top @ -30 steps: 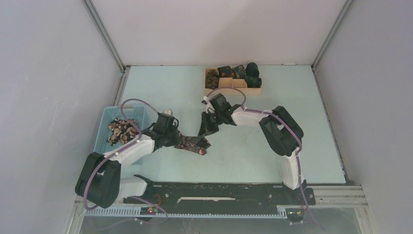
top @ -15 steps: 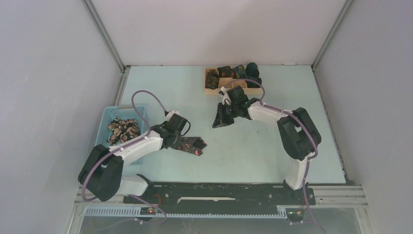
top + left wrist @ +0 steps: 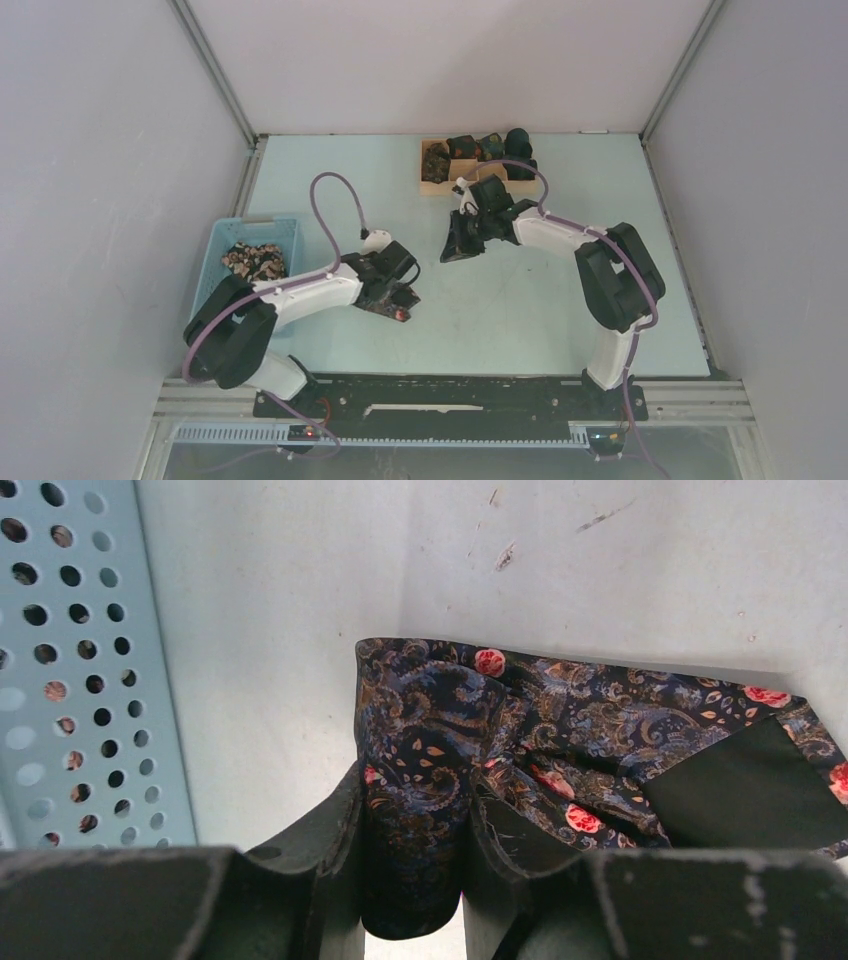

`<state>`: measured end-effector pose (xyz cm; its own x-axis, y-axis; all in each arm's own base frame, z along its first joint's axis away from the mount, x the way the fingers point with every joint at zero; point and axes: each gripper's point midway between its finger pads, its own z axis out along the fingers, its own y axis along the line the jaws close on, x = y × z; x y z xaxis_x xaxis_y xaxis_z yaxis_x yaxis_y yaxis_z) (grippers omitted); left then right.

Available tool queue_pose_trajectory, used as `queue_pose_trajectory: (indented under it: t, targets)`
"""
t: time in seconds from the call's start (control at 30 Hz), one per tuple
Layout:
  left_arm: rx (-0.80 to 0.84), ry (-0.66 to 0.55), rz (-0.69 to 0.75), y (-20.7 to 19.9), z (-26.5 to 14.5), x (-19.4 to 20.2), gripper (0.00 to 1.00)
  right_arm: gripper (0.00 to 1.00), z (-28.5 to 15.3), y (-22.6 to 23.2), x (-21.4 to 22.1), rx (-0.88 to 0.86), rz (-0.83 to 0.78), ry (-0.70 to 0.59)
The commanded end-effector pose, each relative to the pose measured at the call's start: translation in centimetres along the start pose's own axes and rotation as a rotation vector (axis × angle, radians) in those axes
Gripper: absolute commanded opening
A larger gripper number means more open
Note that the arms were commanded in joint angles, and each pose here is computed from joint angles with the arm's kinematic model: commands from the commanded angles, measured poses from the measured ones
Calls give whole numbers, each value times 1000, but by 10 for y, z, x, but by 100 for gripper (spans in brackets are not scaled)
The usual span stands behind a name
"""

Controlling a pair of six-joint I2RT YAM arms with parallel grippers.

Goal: Roll the ties
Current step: Roll the tie at the center of the board.

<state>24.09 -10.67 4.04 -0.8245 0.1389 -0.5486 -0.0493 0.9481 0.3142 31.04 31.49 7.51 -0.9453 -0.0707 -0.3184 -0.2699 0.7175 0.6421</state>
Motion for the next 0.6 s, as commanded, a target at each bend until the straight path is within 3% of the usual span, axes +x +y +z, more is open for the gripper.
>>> queue_pose_trajectory:
  t: [0.0, 0.57]
  targets:
    - [-130, -64, 29, 13, -6, -12, 7, 8, -17, 7, -10, 1, -37, -47]
    - [-195, -117, 142, -14, -18, -15, 7, 7, -22, 3, -10, 15, -28, -51]
